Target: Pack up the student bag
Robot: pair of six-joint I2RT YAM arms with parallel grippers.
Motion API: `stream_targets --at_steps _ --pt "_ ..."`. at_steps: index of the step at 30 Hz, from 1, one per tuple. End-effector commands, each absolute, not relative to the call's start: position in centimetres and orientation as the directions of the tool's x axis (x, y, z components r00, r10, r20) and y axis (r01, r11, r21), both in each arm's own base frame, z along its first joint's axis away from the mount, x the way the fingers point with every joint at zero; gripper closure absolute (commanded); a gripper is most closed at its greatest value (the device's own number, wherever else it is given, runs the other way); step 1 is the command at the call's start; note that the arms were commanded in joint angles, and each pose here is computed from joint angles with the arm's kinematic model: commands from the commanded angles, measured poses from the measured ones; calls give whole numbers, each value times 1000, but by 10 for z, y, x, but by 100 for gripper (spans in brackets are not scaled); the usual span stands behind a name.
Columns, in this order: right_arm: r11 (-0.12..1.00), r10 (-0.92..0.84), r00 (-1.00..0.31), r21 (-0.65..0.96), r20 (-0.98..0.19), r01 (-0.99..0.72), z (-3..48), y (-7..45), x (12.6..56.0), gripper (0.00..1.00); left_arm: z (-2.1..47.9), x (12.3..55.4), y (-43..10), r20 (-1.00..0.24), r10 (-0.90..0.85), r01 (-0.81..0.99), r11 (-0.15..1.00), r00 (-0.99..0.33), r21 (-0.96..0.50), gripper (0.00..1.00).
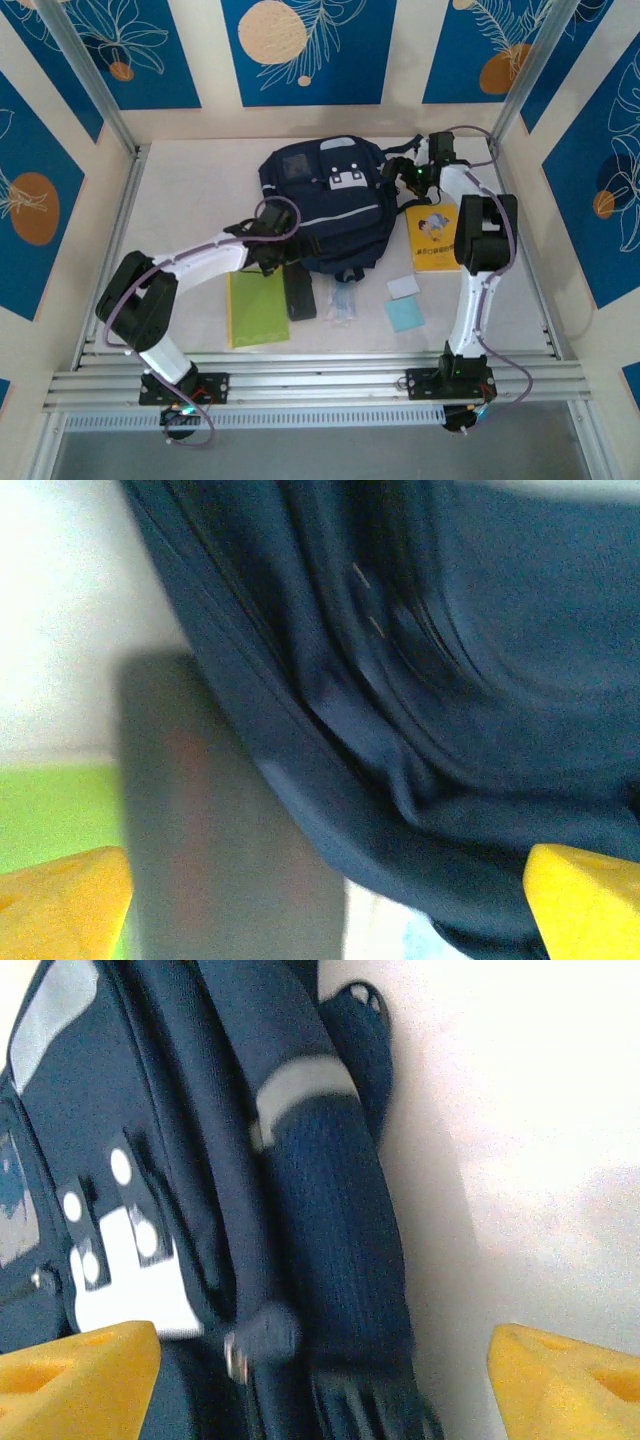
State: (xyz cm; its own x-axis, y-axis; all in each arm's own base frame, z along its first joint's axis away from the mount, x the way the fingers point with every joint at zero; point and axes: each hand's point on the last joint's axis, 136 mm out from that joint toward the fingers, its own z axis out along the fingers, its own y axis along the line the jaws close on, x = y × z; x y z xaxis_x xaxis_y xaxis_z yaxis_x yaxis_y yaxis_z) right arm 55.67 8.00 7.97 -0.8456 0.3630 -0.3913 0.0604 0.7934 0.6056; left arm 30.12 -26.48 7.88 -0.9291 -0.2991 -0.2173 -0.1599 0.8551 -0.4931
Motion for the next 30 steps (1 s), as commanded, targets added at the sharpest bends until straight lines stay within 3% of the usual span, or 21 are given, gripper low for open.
stream_targets --at_steps 1,2,4,6,7,13,18,23,30 --pt "688 350 -869 725 -349 -13 90 107 571 16 90 291 -275 -194 -385 -229 809 -902 -541 0" --pt "656 347 -878 754 -330 -24 88 115 574 21 90 293 -278 -199 -396 -232 802 -896 -550 0" --pt "623 344 -887 782 -308 -30 89 124 578 46 90 299 -282 -204 -414 -241 792 -887 -560 0" --pt "611 347 -883 791 -316 -42 95 128 576 85 90 309 -288 -215 -428 -240 781 -878 -577 0" --pt "616 358 -876 787 -324 -39 100 127 574 100 87 314 -291 -219 -436 -241 776 -873 -584 0" --pt "642 408 -847 767 -341 0 140 110 538 100 80 361 -294 -300 -485 -241 773 -822 -587 9" --pt "627 465 -833 776 -301 70 164 93 494 100 91 415 -284 -377 -495 -219 786 -783 -578 5" --pt "590 514 -812 801 -275 102 183 83 457 100 137 477 -286 -468 -495 -135 779 -732 -612 3" --pt "536 547 -823 819 -152 204 162 91 414 100 151 509 -290 -483 -479 -95 775 -733 -625 3"
